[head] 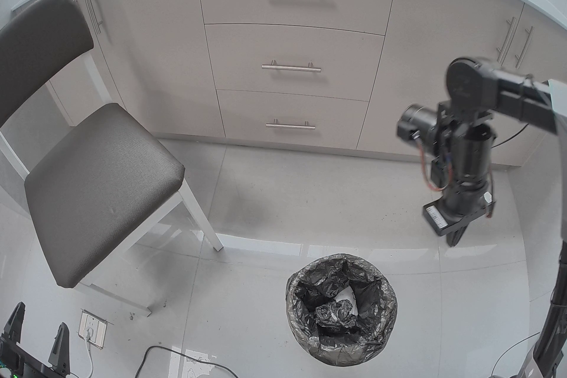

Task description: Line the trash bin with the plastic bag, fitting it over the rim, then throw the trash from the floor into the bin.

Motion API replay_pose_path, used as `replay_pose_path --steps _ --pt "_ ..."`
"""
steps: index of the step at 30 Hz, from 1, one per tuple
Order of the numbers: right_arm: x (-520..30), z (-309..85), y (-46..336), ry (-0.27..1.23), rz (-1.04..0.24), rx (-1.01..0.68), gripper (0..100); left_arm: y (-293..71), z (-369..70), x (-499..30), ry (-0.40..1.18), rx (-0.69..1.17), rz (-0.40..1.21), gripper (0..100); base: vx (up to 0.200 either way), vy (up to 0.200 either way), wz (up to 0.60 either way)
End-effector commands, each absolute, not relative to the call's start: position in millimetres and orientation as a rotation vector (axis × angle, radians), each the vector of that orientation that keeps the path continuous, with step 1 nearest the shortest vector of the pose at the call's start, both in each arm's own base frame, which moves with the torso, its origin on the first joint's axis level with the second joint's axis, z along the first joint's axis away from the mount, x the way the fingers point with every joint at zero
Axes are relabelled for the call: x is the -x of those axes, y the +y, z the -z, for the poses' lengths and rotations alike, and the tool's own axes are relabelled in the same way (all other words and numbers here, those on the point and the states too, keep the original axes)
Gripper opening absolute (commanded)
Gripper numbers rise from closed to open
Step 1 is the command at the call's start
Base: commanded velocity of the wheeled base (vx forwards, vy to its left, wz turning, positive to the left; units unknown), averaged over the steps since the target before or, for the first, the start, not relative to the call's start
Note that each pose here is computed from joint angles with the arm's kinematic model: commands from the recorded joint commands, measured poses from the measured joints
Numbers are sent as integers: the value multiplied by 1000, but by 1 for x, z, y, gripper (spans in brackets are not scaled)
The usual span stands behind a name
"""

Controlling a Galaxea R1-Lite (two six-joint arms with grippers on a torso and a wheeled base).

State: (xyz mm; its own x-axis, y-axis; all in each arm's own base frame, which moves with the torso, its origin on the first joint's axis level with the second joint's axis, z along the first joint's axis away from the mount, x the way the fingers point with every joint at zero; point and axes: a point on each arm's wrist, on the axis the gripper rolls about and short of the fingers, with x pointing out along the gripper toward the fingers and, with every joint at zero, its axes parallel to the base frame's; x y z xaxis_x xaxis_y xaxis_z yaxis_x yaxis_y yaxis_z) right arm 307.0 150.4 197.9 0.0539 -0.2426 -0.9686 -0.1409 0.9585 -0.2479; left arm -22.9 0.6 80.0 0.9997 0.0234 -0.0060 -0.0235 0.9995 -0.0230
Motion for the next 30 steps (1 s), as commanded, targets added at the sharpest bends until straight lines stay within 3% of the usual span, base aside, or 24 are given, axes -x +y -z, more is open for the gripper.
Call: replay_pose_path --steps 1,3,9,11,14,15,17,20,24,26,30 --pt "-239 -297 75 1321 90 146 0 1 -75 23 4 23 -23 100 0 0 0" --pt "-230 -306 66 1287 89 138 0 1 -75 23 4 23 -25 100 0 0 0" --pt "-129 -366 27 993 35 133 0 1 -75 23 4 23 -23 100 0 0 0" --pt "-65 -383 11 821 3 140 0 1 -75 23 4 23 -25 100 0 0 0" --pt "4 -389 -6 641 -15 153 0 1 -75 23 4 23 -23 100 0 0 0" --pt "4 -389 -6 641 -15 153 0 1 -75 23 4 23 -23 100 0 0 0" --pt "79 -381 -22 443 -2 158 0 1 -75 23 4 23 -25 100 0 0 0" --pt "145 -361 -32 266 37 132 0 1 -75 23 4 23 -23 100 0 0 0" --pt "195 -337 -31 126 91 103 0 1 -75 23 4 23 -23 100 0 0 0" --pt "243 -305 -22 -17 163 78 0 1 -75 23 4 23 -25 100 0 0 0" --pt "287 -264 -12 -170 202 60 0 1 -75 23 4 23 -25 100 0 0 0"
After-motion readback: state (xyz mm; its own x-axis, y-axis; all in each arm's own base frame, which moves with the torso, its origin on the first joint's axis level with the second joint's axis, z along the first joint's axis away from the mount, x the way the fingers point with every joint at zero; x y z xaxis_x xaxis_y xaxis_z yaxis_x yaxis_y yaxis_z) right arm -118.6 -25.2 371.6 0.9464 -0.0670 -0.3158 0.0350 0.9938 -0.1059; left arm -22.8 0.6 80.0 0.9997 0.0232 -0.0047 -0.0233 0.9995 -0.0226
